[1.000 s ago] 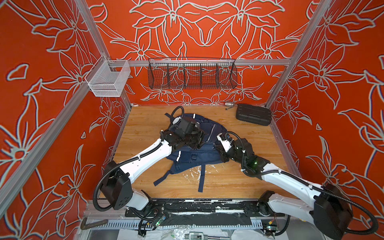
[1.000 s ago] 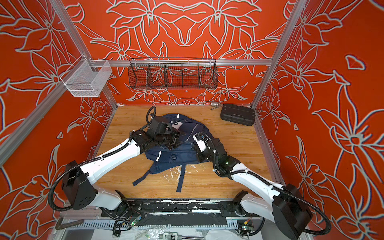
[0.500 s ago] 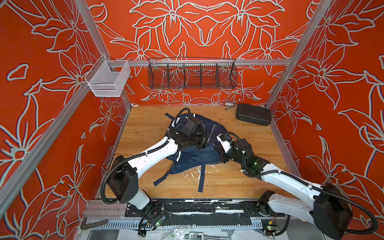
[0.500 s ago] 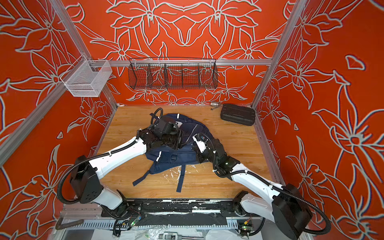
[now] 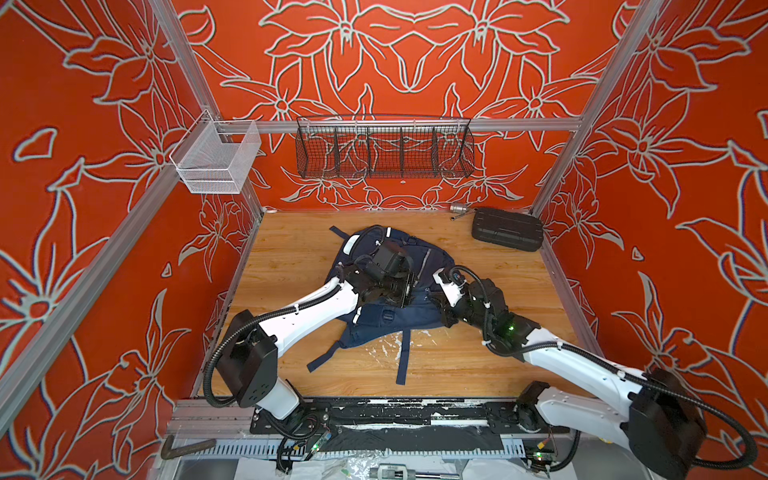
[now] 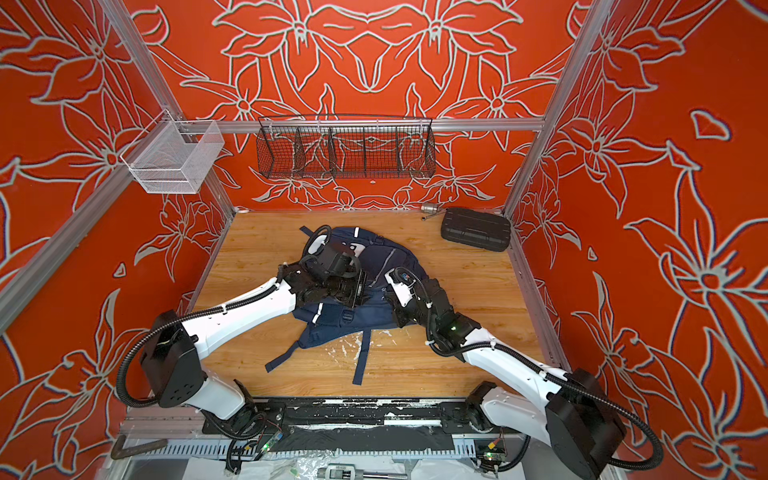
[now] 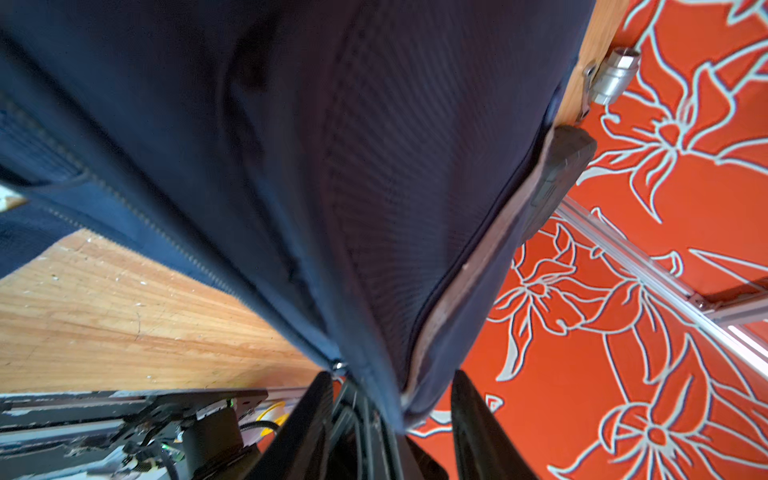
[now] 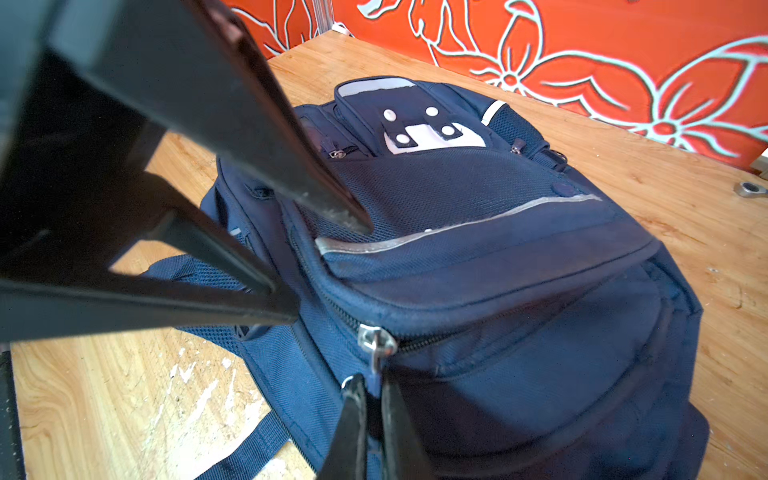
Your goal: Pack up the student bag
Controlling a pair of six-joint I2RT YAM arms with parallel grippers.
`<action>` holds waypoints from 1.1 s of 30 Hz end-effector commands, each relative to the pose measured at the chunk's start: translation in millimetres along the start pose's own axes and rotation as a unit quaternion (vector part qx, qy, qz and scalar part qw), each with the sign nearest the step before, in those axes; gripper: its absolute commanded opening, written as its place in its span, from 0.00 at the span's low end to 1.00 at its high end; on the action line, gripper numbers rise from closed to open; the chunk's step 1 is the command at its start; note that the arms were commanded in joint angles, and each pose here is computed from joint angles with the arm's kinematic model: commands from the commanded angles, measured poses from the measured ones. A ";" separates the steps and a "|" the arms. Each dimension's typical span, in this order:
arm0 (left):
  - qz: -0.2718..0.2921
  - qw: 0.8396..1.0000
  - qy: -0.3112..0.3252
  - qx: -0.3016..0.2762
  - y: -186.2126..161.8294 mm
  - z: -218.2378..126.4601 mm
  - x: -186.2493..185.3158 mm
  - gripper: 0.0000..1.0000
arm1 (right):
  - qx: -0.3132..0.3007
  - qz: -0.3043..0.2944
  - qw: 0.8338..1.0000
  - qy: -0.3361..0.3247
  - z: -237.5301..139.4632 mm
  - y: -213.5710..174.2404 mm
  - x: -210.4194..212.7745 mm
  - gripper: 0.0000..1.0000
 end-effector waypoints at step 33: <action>0.210 0.964 0.072 0.149 110.1 -65.4 -6.4 0.00 | -0.004 0.077 0.987 -0.138 -8.7 29.3 -67.2 0.00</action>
Point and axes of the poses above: each gripper's point midway between its finger pads, its own z axis out along the fingers, its own x axis along the line the jaws close on, y = z × x, the point moved 10 cm from there along -z, back along the fingers, and after that the axes turned 8 degrees about z, right-handed, at the moved point
